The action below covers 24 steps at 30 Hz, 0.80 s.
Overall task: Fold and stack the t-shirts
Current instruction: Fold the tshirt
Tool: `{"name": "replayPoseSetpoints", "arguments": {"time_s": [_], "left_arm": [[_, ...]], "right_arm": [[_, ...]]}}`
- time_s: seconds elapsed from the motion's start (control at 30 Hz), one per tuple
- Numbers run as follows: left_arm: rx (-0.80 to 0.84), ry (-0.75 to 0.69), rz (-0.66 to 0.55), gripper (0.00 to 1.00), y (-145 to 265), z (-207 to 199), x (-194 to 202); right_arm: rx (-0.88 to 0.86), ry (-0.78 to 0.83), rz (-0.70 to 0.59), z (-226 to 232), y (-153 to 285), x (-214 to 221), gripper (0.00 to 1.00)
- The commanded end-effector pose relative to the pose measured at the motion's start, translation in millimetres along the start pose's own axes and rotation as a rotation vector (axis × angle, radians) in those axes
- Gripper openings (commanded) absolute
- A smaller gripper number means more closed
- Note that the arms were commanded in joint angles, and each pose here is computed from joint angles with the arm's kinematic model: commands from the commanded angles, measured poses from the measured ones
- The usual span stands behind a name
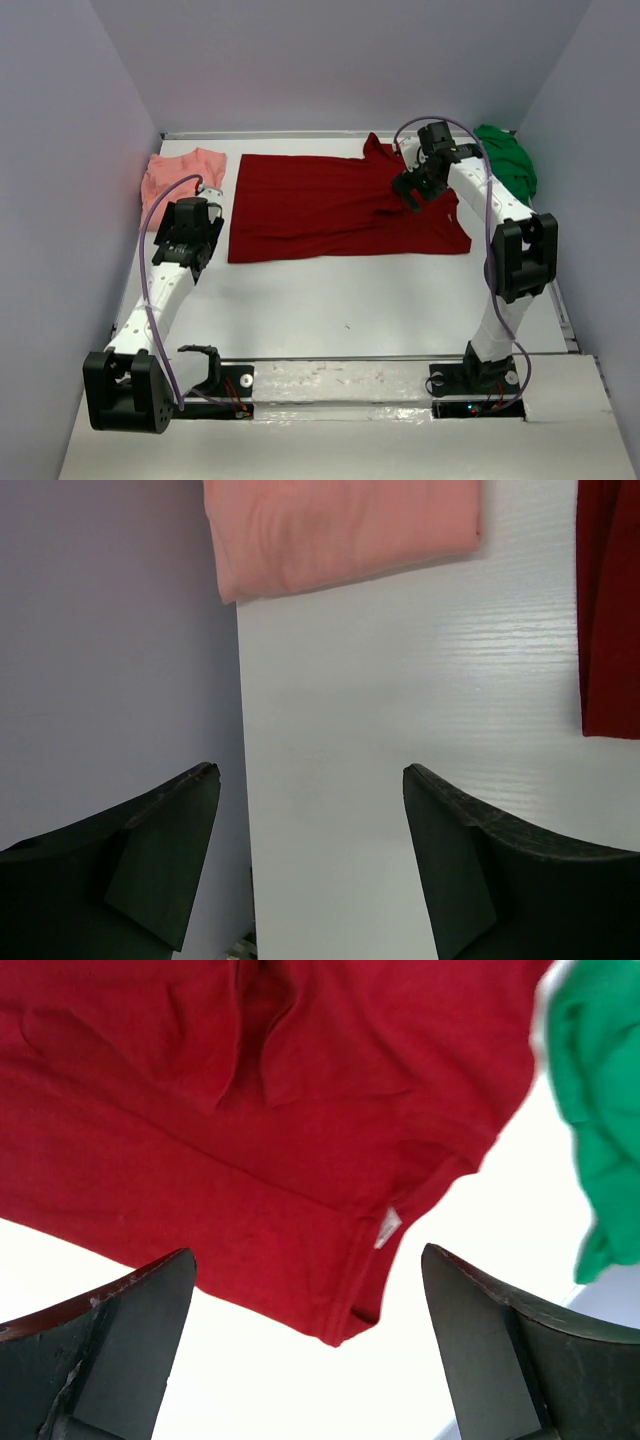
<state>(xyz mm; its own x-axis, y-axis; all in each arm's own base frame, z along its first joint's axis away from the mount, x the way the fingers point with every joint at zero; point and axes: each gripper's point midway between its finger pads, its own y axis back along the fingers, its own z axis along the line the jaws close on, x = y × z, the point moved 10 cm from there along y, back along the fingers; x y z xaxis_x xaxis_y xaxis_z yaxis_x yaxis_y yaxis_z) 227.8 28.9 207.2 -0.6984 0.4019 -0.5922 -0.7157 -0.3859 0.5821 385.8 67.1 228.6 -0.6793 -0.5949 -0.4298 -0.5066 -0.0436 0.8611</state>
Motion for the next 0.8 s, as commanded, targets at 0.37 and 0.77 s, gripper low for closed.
{"name": "replayPoseSetpoints", "arguments": {"time_s": [0.37, 0.77], "left_arm": [[0.001, 0.001, -0.011, 0.87, 2.1, -1.1, 0.8], [0.004, -0.007, 0.003, 0.87, -1.8, -3.9, 3.3]], "right_arm": [[-0.076, -0.009, 0.096, 13.9, -64.7, 0.8, 1.0], [-0.091, -0.019, 0.064, 8.4, -80.6, -20.0, 1.0]]}}
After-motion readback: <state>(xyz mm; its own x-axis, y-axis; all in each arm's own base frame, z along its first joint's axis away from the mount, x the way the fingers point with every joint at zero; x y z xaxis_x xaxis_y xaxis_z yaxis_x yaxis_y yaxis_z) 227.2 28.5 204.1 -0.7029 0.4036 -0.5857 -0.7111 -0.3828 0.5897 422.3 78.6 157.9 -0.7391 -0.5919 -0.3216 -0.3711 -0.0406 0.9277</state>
